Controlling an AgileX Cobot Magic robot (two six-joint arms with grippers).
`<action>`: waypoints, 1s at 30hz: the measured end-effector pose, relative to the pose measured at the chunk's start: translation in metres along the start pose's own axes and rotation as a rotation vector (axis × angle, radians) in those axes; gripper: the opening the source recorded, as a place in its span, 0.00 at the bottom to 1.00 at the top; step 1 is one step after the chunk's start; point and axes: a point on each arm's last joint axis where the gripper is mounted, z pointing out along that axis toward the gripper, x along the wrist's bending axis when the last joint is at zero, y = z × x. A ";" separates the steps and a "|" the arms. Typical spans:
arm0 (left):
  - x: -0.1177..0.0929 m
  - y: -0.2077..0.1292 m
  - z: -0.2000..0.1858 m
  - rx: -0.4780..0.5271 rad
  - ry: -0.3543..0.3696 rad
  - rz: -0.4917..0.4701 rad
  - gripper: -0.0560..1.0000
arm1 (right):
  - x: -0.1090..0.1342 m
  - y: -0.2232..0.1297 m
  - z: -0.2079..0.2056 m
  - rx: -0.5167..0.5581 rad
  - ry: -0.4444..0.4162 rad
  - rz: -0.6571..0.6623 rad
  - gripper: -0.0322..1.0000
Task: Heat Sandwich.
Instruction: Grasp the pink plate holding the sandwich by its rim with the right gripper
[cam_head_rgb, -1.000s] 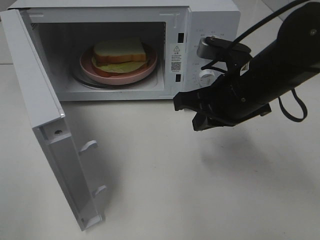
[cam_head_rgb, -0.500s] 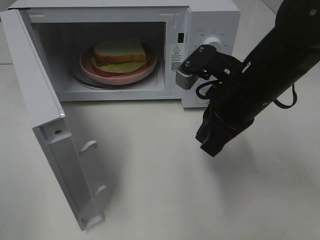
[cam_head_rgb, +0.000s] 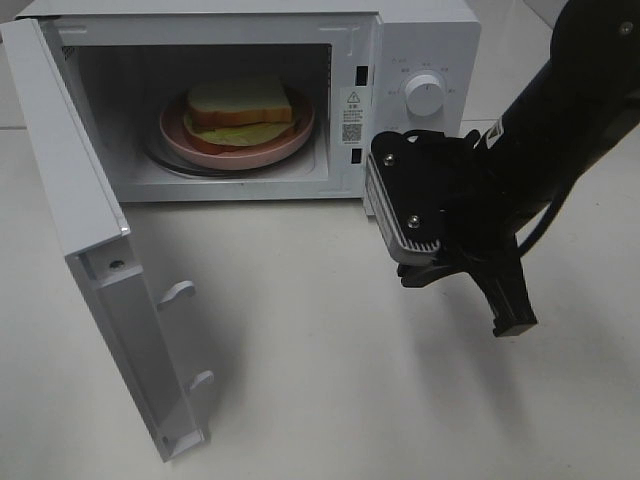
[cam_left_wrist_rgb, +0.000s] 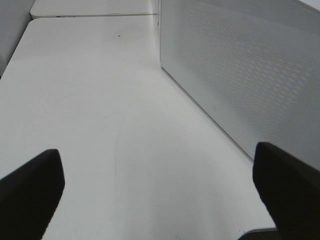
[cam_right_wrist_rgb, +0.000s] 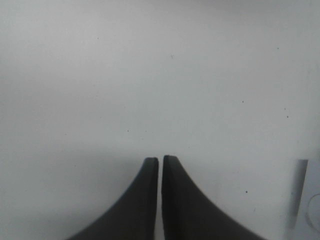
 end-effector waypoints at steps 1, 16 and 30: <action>0.000 0.000 0.000 0.000 0.000 0.000 0.96 | 0.000 0.000 0.000 0.004 0.000 -0.023 0.08; 0.000 0.000 0.000 0.000 0.000 0.000 0.96 | -0.009 -0.003 0.000 0.039 -0.098 -0.040 0.67; 0.000 0.000 0.000 0.000 0.000 0.000 0.96 | -0.023 0.012 -0.012 0.137 -0.193 -0.050 0.99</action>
